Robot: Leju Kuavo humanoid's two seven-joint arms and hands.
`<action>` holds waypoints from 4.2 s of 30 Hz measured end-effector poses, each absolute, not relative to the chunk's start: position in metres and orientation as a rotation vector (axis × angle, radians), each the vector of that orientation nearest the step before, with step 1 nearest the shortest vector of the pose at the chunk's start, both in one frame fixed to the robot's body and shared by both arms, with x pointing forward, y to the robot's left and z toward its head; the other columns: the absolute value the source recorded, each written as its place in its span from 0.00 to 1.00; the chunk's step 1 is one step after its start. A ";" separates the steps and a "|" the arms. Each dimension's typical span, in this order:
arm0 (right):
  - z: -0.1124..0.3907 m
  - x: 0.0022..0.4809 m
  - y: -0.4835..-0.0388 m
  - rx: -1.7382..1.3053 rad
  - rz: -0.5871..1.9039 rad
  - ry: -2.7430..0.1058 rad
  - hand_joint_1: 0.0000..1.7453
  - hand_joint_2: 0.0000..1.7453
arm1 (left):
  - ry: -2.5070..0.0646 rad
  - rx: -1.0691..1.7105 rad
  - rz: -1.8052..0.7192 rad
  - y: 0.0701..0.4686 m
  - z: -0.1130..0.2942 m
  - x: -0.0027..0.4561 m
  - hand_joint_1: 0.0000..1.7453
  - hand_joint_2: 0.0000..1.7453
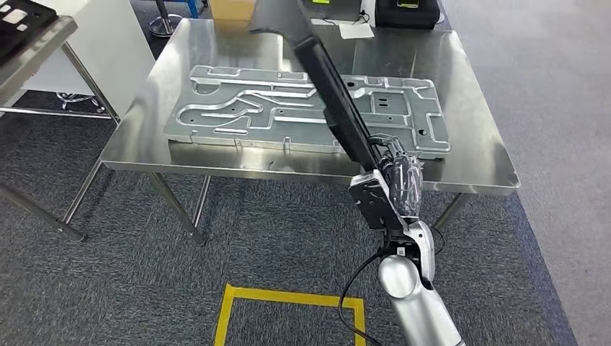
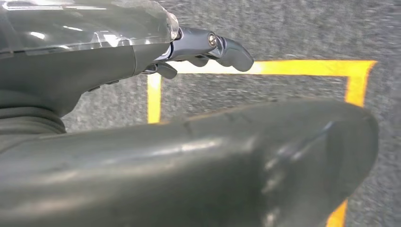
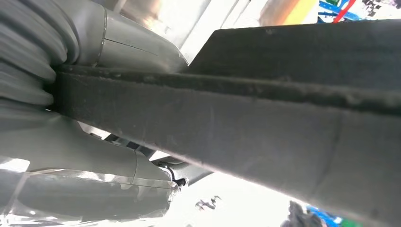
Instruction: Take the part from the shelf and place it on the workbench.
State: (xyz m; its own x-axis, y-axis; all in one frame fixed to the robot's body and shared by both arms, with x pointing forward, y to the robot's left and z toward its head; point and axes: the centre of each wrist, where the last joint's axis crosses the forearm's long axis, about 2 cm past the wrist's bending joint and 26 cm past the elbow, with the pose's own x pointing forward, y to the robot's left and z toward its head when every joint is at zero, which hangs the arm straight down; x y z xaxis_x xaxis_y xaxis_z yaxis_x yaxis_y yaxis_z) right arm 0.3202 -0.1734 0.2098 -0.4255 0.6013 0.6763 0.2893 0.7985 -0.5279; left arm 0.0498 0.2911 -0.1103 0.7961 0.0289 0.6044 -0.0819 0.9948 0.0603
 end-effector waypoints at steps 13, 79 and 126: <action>0.217 0.326 -0.180 -1.027 0.627 -2.006 1.00 1.00 | -0.645 0.082 0.060 0.290 -0.110 0.051 0.00 0.00; 0.129 0.393 -0.258 -1.409 1.432 -1.461 0.00 1.00 | -0.668 0.086 0.036 0.298 -0.109 0.062 0.00 0.00; 0.213 0.168 -0.170 -0.151 0.059 -2.471 0.00 1.00 | -0.672 0.120 0.295 0.289 -0.112 0.036 0.00 0.00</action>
State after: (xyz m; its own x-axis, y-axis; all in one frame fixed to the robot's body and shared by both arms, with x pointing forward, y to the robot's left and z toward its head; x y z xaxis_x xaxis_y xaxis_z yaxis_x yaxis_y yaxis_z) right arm 0.1684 -0.1701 0.2130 -0.7798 0.1238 0.6137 0.0942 0.9923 -0.0805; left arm 0.0365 0.2890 -0.1119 0.7430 0.2304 0.6283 -0.3070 0.9516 0.0142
